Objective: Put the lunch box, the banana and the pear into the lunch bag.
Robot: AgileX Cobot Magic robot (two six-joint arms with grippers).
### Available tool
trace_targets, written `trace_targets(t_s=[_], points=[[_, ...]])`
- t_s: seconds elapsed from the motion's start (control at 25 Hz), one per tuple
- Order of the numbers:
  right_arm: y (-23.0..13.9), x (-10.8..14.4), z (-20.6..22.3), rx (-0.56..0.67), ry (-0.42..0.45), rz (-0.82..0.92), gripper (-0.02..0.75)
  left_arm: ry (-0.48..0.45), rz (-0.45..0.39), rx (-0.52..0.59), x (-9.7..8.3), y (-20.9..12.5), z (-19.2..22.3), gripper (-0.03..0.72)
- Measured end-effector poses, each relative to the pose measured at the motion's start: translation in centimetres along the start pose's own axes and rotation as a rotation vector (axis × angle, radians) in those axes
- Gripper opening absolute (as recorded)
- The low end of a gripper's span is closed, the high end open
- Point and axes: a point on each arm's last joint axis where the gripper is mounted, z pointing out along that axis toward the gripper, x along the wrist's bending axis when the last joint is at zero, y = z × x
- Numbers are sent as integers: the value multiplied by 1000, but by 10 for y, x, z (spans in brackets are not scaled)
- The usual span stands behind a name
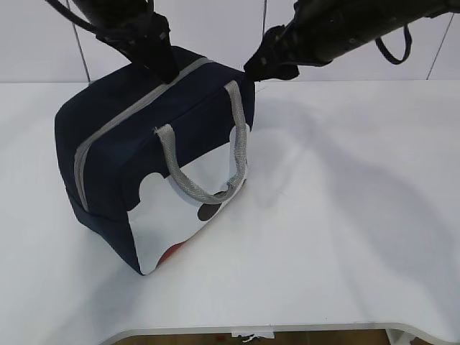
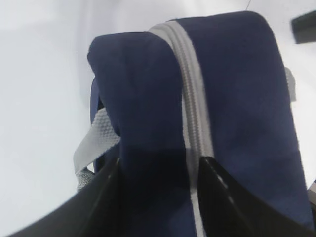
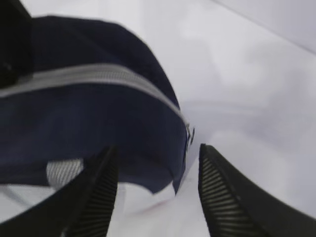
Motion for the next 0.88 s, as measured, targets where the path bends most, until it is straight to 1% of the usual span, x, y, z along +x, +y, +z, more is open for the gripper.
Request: trace_targets(t_s=[0.24, 0.4, 0.6, 0.72, 0.8, 0.88], points=[[-2, 5, -21, 100, -26, 9, 417, 12, -42, -4, 0, 0, -4, 363], [-5, 10, -40, 179, -39, 38, 416, 67, -103, -10, 1, -2, -16, 363], [-2, 15, -68, 265, -76, 93, 416, 146, -185, -46, -1, -4, -42, 363], [0, 17, -84, 339, -102, 128, 416, 169, -227, -82, -6, -6, -61, 363], [1, 17, -93, 398, -128, 155, 416, 177, -242, -105, -10, -8, -73, 363], [6, 16, -101, 412, -159, 169, 416, 182, -245, -116, -15, -15, -86, 362]])
